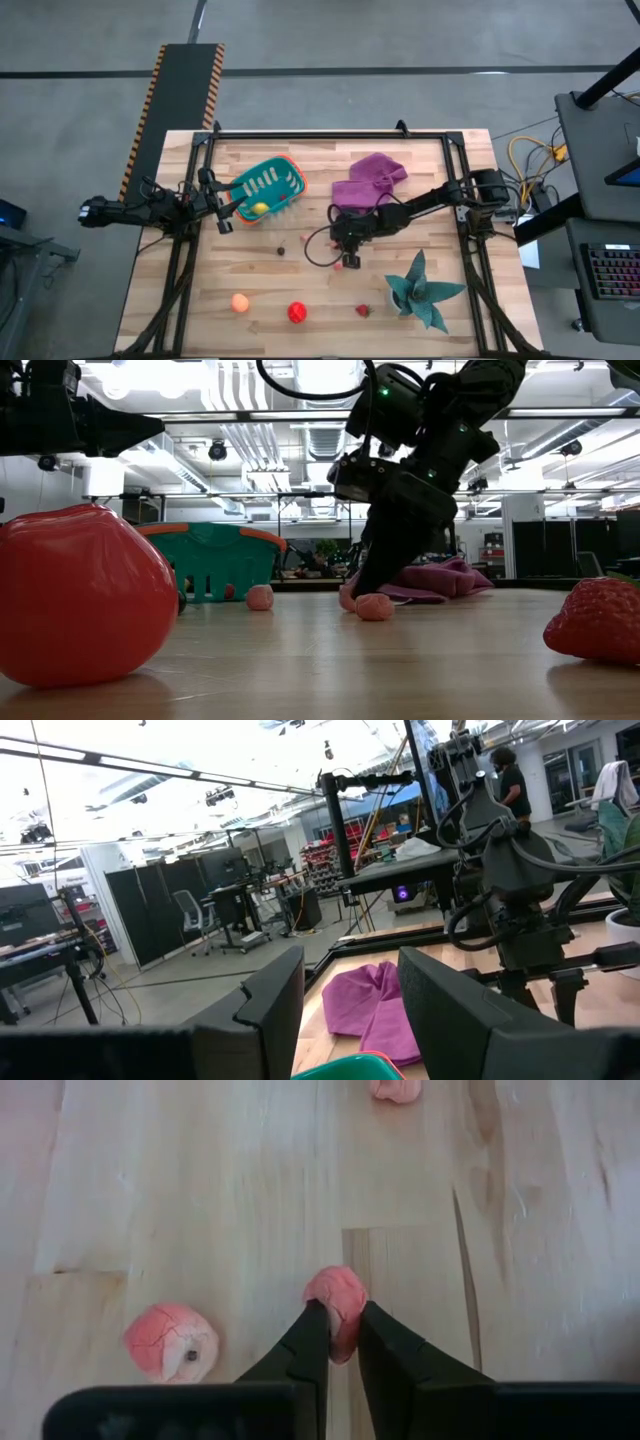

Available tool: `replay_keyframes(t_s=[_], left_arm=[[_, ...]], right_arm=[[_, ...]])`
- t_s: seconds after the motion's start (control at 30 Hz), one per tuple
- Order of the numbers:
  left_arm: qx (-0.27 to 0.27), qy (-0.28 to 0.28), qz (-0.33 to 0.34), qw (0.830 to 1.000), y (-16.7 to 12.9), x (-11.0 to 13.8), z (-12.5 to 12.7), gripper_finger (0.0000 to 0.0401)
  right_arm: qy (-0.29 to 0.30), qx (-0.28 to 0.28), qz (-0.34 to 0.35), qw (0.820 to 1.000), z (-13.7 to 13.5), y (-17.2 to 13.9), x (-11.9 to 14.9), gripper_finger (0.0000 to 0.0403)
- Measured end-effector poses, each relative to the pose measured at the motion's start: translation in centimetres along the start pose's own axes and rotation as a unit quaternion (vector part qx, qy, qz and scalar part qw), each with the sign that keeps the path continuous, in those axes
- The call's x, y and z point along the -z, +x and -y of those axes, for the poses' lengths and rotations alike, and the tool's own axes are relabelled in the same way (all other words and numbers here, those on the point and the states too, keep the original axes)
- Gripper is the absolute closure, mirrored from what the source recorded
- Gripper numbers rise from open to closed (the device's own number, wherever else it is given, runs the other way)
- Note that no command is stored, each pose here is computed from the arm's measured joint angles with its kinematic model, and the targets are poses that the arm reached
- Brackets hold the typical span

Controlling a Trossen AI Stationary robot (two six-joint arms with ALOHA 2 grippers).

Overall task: Pick and placing Produce into tupperware
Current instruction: Put the pink peach into the blue basket

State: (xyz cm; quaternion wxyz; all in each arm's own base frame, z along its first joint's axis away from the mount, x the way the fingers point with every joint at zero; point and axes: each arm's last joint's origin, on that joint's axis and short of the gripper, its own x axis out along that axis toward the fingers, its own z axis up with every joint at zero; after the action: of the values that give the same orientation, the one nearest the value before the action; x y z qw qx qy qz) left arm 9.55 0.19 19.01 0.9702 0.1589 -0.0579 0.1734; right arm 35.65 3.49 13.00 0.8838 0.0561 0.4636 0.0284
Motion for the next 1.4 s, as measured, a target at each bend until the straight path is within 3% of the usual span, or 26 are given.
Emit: replay_keyframes(t_s=[0.2, 0.73, 1.1, 1.27, 1.4], left_arm=[[0.000, 0.000, 0.000, 1.000, 0.0, 0.0, 0.0, 0.0250], [0.000, 0.000, 0.000, 1.000, 0.0, 0.0, 0.0, 0.0250], [0.000, 0.000, 0.000, 1.000, 0.0, 0.0, 0.0, 0.0250], [0.000, 0.003, 0.000, 1.000, 0.0, 0.0, 0.0, 0.0250], [0.000, 0.003, 0.000, 1.000, 0.0, 0.0, 0.0, 0.0250]], right_arm=[[-0.012, -0.003, 0.019, 1.000, -0.2, -0.4, -1.3, 0.0368], [-0.117, 0.012, 0.121, 0.986, -0.4, -3.0, -7.8, 0.0369], [-0.148, 0.086, 0.194, 0.966, 4.2, -5.9, -12.1, 0.0369], [-0.147, 0.069, 0.273, 0.948, 6.1, -7.1, -13.8, 0.0369], [-0.140, 0.083, 0.294, 0.942, 7.8, -7.8, -14.2, 0.0369]])
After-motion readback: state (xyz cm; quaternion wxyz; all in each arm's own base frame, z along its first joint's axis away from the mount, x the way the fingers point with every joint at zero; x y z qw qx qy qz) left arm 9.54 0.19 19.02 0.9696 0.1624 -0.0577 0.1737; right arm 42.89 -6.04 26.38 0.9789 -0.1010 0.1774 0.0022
